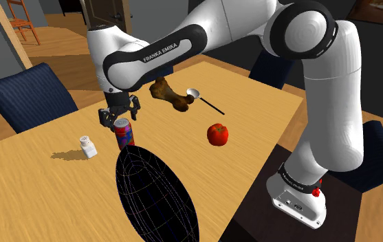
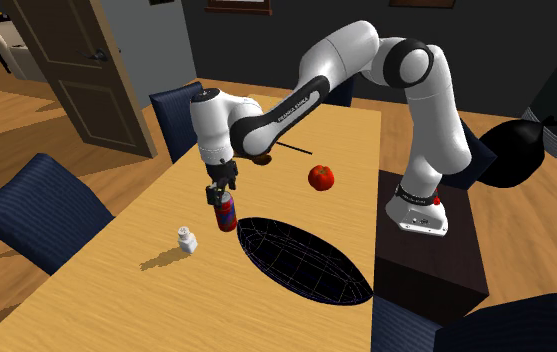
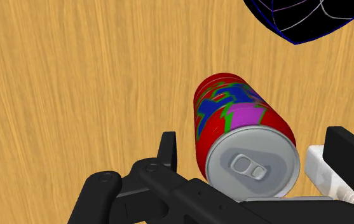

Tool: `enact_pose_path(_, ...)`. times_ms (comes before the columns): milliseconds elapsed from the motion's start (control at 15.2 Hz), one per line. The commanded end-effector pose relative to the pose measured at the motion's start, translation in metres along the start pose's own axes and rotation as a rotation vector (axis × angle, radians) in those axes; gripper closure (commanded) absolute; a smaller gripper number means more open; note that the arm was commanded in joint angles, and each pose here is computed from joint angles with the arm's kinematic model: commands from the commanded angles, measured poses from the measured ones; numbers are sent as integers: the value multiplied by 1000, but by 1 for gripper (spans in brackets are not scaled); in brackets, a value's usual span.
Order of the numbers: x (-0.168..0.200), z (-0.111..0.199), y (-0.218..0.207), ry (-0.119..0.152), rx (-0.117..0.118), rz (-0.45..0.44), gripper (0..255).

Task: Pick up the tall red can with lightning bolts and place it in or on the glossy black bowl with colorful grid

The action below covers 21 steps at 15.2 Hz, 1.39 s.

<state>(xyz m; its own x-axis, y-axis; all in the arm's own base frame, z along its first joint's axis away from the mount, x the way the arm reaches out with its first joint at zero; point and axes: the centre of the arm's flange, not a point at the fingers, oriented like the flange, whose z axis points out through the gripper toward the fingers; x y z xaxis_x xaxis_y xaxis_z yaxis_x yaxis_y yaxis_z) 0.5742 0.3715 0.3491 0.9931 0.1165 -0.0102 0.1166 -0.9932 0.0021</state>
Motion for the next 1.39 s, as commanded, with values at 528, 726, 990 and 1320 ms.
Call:
enact_pose_path(528,0,19,-1,0,0,0,0)
enact_pose_path(726,0,19,-1,0,0,0,255)
enact_pose_path(990,0,19,-1,0,0,0,255)
enact_pose_path(1320,0,14,-1,0,0,0,255)
